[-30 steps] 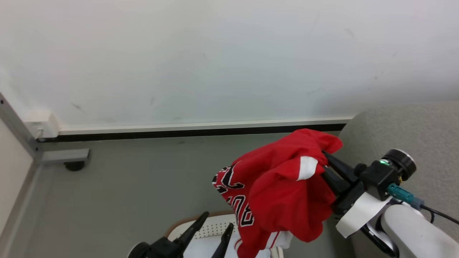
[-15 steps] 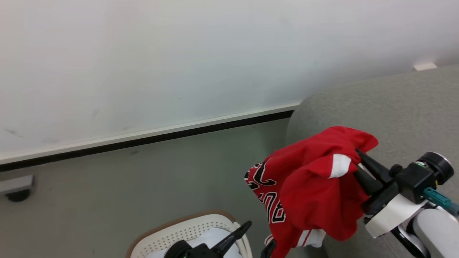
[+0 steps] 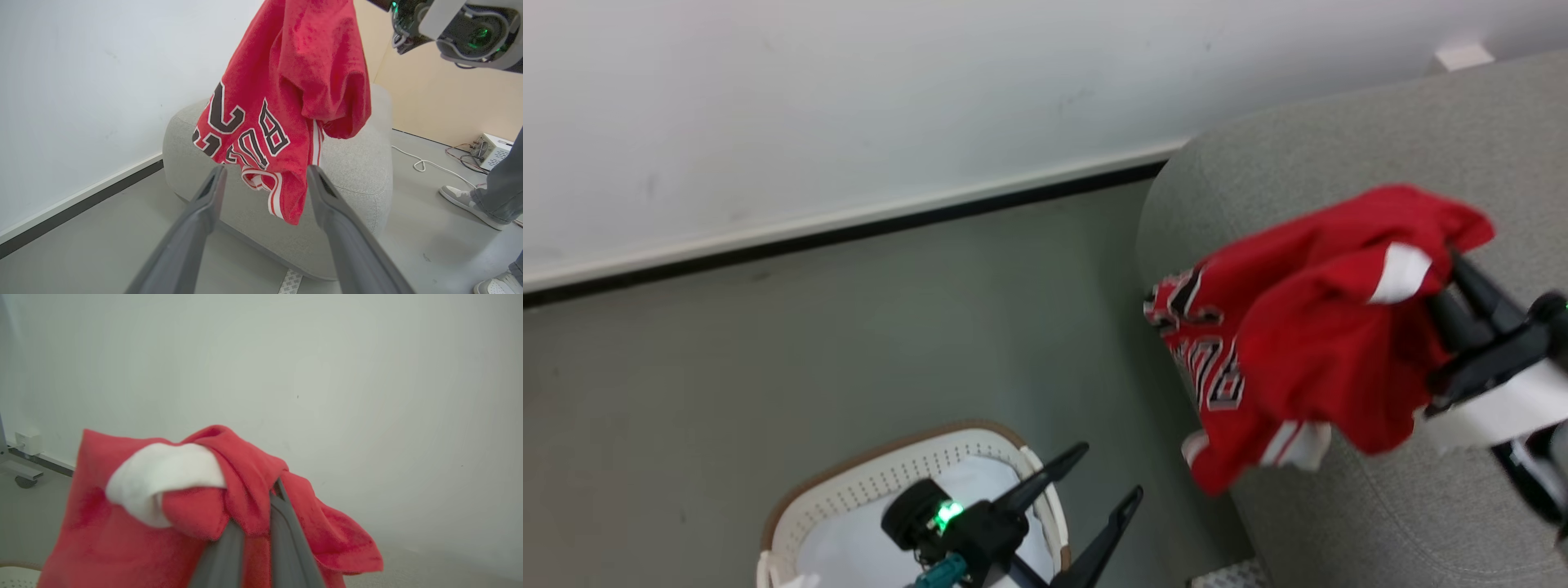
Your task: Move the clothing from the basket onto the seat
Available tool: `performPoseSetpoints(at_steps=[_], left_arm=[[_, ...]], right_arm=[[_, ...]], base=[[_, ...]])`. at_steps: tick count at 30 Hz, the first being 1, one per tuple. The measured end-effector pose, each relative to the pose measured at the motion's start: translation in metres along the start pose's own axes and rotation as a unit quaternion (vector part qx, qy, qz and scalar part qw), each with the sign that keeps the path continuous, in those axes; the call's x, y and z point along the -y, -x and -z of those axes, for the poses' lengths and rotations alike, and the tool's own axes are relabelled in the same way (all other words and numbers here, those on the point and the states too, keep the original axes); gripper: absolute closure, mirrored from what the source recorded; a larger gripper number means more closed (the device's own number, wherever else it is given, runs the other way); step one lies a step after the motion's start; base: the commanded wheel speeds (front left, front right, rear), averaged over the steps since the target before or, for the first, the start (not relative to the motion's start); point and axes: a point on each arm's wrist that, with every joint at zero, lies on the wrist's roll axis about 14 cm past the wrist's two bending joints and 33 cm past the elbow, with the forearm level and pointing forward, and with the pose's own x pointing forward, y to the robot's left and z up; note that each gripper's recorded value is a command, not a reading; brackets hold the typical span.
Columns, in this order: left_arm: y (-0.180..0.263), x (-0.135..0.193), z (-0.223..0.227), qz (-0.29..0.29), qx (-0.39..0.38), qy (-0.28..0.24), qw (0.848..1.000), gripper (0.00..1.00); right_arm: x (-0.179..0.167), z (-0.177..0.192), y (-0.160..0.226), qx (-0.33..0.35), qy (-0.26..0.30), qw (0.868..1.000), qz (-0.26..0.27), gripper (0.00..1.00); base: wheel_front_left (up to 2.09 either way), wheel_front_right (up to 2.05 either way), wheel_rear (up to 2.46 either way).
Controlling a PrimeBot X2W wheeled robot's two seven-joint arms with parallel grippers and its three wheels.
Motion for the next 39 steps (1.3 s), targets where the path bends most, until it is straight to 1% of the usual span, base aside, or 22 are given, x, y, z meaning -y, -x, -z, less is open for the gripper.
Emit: performPoseSetpoints(at_steps=[3, 5, 10, 12, 16, 19, 21, 25, 28, 31, 32, 33, 34, 36, 39], left_arm=[[-0.005, -0.012, 0.005, 0.004, -0.001, 0.0, 1.0, 0.0], [-0.008, -0.021, 0.008, 0.002, 0.0, 0.003, 1.0, 0.0], [-0.007, -0.049, 0.017, -0.025, -0.001, 0.015, 1.0, 0.0], [-0.003, -0.057, 0.022, -0.037, -0.006, 0.021, 0.999, 0.0], [0.002, -0.075, 0.032, -0.059, -0.011, 0.031, 0.998, 0.0], [0.005, -0.09, 0.041, -0.074, -0.014, 0.037, 0.997, 0.0], [0.01, -0.098, 0.05, -0.084, -0.021, 0.042, 0.995, 0.0], [0.02, -0.111, 0.064, -0.106, -0.034, 0.053, 0.992, 0.0], [0.025, -0.118, 0.066, -0.122, -0.036, 0.057, 0.99, 0.0], [0.026, -0.117, 0.064, -0.131, -0.033, 0.06, 0.989, 0.0], [0.026, -0.116, 0.062, -0.134, -0.032, 0.06, 0.989, 0.0], [0.027, -0.115, 0.061, -0.135, -0.031, 0.061, 0.988, 0.0], [0.028, -0.114, 0.061, -0.137, -0.032, 0.061, 0.988, 0.0], [0.031, -0.115, 0.058, -0.145, -0.031, 0.059, 0.987, 0.0], [0.036, -0.119, 0.053, -0.163, -0.029, 0.054, 0.985, 0.0]], right_arm=[[0.022, -0.006, -0.02, 0.01, 0.01, 1.0, 0.023, 1.0], [0.04, -0.01, -0.035, 0.017, 0.004, 0.999, 0.045, 1.0], [0.088, -0.021, -0.071, 0.024, 0.023, 0.995, 0.095, 1.0], [0.112, -0.028, -0.083, 0.025, 0.03, 0.992, 0.12, 1.0], [0.157, -0.039, -0.103, 0.019, 0.071, 0.983, 0.166, 1.0], [0.185, -0.036, -0.115, 0.013, 0.074, 0.976, 0.205, 1.0], [0.197, -0.018, -0.119, -0.01, 0.079, 0.971, 0.224, 1.0], [0.213, 0.04, -0.111, -0.067, 0.064, 0.961, 0.262, 1.0], [0.212, 0.089, -0.092, -0.109, 0.039, 0.951, 0.286, 1.0], [0.207, 0.129, -0.061, -0.154, 0.014, 0.938, 0.31, 0.99], [0.205, 0.137, -0.052, -0.166, 0.013, 0.935, 0.314, 0.68], [0.203, 0.144, -0.044, -0.175, 0.008, 0.932, 0.318, 0.07], [0.2, 0.149, -0.038, -0.18, 0.001, 0.929, 0.322, 0.0], [0.19, 0.158, -0.03, -0.188, -0.014, 0.927, 0.323, 0.0], [0.175, 0.146, -0.03, -0.153, -0.03, 0.934, 0.32, 0.0]], base=[[0.0, 0.0, 0.0], [0.0, 0.0, 0.0], [0.0, 0.0, 0.0], [0.0, 0.0, 0.0], [0.0, 0.0, 0.0], [0.0, 0.0, 0.0], [0.0, 0.0, 0.0], [0.0, 0.0, 0.0], [0.0, 0.0, 0.0], [0.0, 0.0, 0.0], [0.0, 0.0, 0.0], [0.0, 0.0, 0.0], [0.0, 0.0, 0.0], [0.0, 0.0, 0.0], [0.0, 0.0, 0.0]])
